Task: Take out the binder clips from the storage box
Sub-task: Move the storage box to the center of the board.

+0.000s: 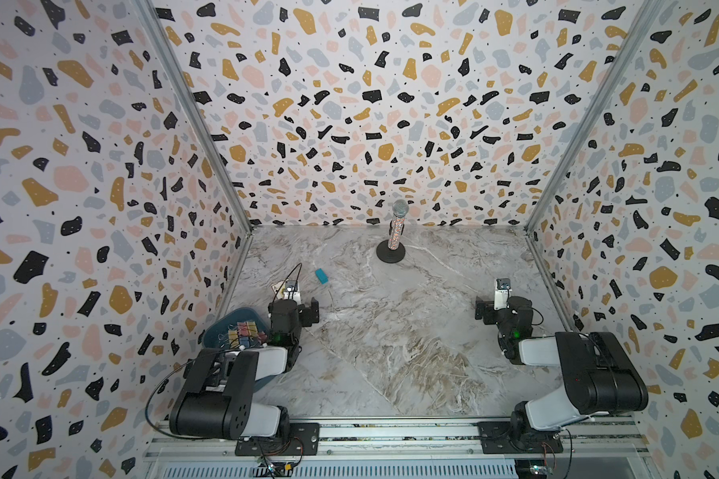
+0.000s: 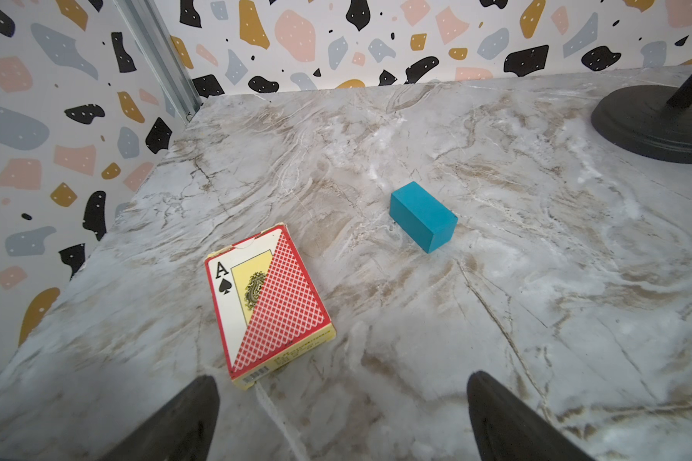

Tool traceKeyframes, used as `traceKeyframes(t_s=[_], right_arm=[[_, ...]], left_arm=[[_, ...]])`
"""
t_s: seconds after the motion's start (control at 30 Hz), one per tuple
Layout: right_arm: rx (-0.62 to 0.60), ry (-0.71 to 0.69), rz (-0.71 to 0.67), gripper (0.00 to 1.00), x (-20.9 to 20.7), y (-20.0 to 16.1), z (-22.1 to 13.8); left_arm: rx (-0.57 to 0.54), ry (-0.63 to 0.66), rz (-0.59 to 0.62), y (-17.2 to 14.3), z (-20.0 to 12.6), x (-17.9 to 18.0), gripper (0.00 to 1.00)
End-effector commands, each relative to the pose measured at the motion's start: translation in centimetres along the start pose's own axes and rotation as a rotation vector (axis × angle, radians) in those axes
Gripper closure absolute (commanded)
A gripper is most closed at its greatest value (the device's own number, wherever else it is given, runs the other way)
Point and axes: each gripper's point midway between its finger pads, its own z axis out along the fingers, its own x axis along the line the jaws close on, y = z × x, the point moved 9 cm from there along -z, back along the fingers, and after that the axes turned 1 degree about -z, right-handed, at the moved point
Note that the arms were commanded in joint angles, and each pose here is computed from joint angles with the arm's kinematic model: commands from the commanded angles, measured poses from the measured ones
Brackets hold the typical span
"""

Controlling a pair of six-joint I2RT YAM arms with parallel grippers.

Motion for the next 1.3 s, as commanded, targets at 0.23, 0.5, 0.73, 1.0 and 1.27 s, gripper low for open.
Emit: traceKeyframes(t_s=[0.23,0.5,0.73,1.0,1.27], right_arm=[[-0.023,0.001,0.000,0.00,-0.1,0.9,0.3],[-0.024,0.000,-0.001,0.00,-0.1,1.0,0.3],[-0.025,0.000,-0.001,0.00,-0.1,1.0,0.3],[-0.026,0.000,-0.001,0.00,-0.1,1.0,0.3],[-0.025,0.000,-0.001,0.00,-0.1,1.0,0.3]], left_arm=[[-0.055,0.038,-0.013,1.7,0.0,0.3,0.03],[0.019,0.260,-0.128,4.7,-2.4,2.4,0.06],[0.131,0.360,-0.254,5.6,-3.5,3.2,0.14],[0.247,0.438,-0.422,6.0,-6.1,3.8,0.11],[0.347,0.468,-0.542,5.7,-7.0,3.8,0.05]])
